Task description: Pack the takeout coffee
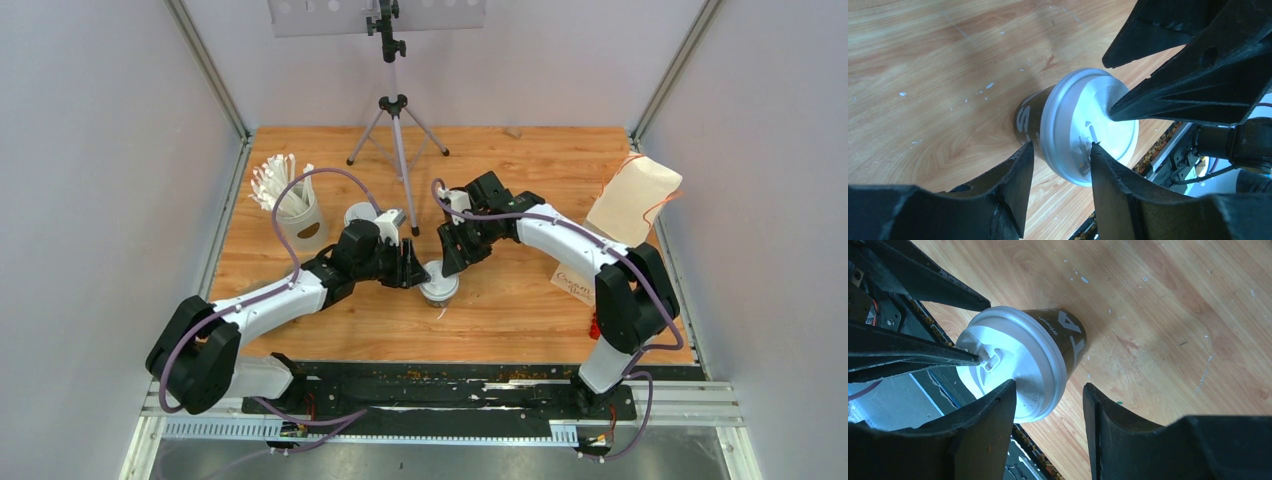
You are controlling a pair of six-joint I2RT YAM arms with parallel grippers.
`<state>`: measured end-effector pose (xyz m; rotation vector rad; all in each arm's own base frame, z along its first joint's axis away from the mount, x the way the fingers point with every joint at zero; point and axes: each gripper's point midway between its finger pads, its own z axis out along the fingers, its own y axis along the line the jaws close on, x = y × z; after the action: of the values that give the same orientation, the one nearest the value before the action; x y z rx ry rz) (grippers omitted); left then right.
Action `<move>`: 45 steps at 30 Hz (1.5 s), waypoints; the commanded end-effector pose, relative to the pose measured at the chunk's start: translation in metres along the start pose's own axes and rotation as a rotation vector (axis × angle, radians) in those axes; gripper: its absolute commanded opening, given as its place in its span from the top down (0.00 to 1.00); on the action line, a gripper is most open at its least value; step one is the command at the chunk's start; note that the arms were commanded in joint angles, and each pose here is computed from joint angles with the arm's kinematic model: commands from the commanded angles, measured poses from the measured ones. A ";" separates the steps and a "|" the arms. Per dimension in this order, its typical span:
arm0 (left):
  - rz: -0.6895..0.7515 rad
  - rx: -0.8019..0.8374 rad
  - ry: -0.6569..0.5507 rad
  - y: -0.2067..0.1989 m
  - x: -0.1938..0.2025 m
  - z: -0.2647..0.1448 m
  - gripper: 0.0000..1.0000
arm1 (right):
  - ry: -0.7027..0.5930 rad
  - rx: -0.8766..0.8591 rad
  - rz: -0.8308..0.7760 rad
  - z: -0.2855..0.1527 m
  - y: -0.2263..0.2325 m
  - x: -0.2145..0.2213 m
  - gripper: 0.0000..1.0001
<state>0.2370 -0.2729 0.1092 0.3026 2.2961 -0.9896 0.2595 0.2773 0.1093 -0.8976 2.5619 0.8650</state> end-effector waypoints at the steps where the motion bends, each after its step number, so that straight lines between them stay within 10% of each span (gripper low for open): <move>1: 0.050 0.049 -0.036 -0.015 -0.018 0.003 0.50 | -0.068 0.049 -0.008 -0.023 0.005 -0.017 0.48; 45: 0.071 -0.032 0.041 0.013 0.009 0.012 0.62 | -0.005 0.031 0.039 0.001 0.001 0.014 0.74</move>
<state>0.2418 -0.2818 0.1093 0.3478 2.2756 -1.0092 0.2494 0.2756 0.1194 -0.8430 2.5620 0.8698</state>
